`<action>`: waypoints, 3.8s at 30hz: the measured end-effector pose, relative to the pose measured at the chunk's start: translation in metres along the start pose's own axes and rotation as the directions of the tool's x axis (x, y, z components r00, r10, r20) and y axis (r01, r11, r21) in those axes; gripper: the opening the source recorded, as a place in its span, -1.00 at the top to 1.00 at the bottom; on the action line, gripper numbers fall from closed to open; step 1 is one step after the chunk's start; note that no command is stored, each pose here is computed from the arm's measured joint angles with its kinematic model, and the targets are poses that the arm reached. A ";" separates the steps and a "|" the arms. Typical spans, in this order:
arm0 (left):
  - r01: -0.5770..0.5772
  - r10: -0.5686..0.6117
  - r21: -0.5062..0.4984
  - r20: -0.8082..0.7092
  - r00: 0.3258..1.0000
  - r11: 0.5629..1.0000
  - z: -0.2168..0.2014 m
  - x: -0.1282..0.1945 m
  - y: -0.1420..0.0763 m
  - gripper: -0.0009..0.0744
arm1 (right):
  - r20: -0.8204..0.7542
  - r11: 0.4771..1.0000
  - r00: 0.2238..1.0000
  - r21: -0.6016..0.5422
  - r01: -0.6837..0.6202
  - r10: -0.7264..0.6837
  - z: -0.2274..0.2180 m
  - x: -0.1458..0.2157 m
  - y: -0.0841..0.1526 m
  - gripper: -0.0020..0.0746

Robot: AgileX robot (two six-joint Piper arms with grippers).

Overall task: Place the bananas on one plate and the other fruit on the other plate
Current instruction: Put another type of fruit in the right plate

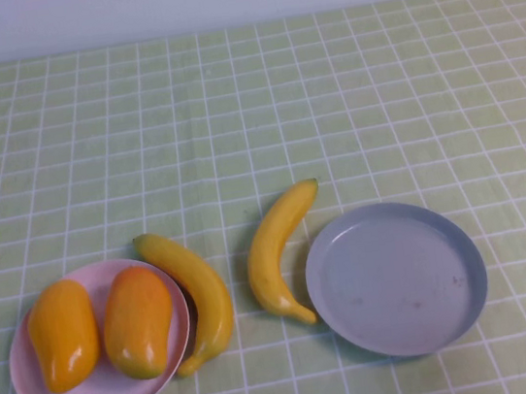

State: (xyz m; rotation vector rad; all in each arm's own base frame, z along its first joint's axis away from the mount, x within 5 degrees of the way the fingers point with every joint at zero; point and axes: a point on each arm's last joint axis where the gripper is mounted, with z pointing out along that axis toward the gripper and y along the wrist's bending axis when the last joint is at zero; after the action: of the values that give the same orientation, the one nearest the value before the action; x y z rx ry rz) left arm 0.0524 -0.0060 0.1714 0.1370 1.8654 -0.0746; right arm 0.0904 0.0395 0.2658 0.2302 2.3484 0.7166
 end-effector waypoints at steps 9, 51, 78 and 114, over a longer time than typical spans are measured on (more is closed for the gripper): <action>0.000 0.000 0.000 0.000 1.000 1.000 0.000 0.000 0.000 0.97 | -0.231 0.990 0.965 0.028 0.136 -0.126 0.034 -0.047 0.009 0.99; -0.002 0.002 -0.001 0.000 1.000 1.000 0.000 0.000 0.000 0.97 | -0.567 0.953 0.799 0.076 0.293 -0.201 0.333 -0.082 0.179 -0.35; -0.002 0.002 -0.001 0.000 1.000 1.000 0.000 0.000 0.000 0.97 | -0.470 0.856 0.798 0.152 0.494 -0.377 0.260 -0.137 0.210 0.11; -0.002 0.002 -0.001 0.000 1.000 1.000 0.000 0.000 0.000 0.97 | -0.589 0.849 0.805 0.392 0.355 -0.065 0.255 -0.123 0.054 -0.56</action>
State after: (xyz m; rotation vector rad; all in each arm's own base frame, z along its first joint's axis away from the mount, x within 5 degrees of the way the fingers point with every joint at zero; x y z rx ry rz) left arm 0.0524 -0.0059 0.1714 0.1381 1.8657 -0.0729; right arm 0.3478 0.1537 0.2022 -0.0578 3.0359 0.0431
